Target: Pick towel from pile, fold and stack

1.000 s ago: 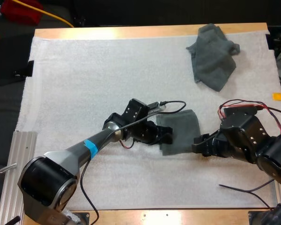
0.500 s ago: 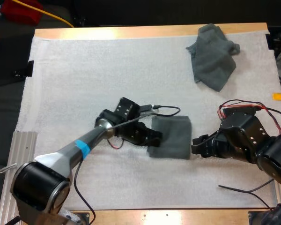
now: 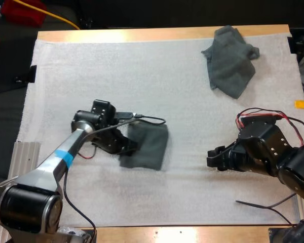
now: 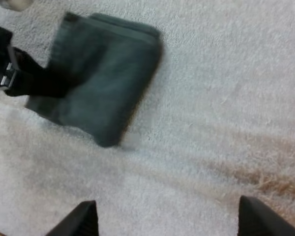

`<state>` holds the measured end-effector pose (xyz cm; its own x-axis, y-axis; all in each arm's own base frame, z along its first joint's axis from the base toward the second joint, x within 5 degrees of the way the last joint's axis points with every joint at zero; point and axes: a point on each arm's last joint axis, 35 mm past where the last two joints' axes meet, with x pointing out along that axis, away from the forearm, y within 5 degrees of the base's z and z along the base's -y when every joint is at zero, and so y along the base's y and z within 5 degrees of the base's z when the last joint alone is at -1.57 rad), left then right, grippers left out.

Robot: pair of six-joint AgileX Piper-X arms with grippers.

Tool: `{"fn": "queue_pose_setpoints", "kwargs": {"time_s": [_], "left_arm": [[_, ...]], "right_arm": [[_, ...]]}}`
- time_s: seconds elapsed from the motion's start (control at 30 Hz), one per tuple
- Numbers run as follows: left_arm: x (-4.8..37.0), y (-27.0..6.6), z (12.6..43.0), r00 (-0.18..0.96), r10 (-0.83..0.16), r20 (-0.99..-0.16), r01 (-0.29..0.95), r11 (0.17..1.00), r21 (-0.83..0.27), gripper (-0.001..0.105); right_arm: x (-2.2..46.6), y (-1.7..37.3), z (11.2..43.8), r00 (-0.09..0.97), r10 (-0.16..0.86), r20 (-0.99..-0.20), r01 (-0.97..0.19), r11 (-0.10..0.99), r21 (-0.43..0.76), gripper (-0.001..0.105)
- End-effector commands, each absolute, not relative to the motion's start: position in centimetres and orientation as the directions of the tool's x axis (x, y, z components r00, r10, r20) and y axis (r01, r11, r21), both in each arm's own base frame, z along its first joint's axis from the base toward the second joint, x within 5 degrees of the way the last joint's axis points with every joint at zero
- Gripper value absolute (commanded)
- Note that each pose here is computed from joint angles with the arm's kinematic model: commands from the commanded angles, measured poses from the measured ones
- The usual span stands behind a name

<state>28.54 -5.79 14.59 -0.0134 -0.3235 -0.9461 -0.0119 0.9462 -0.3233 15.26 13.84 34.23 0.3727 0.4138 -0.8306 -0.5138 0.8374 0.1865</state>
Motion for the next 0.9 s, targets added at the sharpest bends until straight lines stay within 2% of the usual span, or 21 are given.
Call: {"fn": "queue_pose_setpoints", "kwargs": {"time_s": [0.0,0.23,0.7,0.87], "left_arm": [[28.6,-4.9,15.1,-0.003,-0.248,-0.969,-0.005,0.969,-0.248,0.0],[29.5,-1.2,15.8,0.028,-0.121,-0.992,-0.055,0.991,-0.122,0.0],[30.0,6.8,17.1,0.109,-0.077,-0.991,-0.305,0.946,-0.107,0.0],[30.1,8.0,17.4,0.107,0.011,-0.994,-0.335,0.942,-0.025,0.0]], "right_arm": [[15.1,13.7,34.5,0.371,0.421,-0.828,-0.517,0.834,0.193,0.058],[15.1,13.8,34.5,0.363,0.429,-0.827,-0.52,0.83,0.202,0.058],[15.0,13.8,34.5,0.354,0.437,-0.826,-0.525,0.825,0.211,0.058],[15.0,13.8,34.5,0.353,0.438,-0.826,-0.525,0.824,0.213,0.058]]}}
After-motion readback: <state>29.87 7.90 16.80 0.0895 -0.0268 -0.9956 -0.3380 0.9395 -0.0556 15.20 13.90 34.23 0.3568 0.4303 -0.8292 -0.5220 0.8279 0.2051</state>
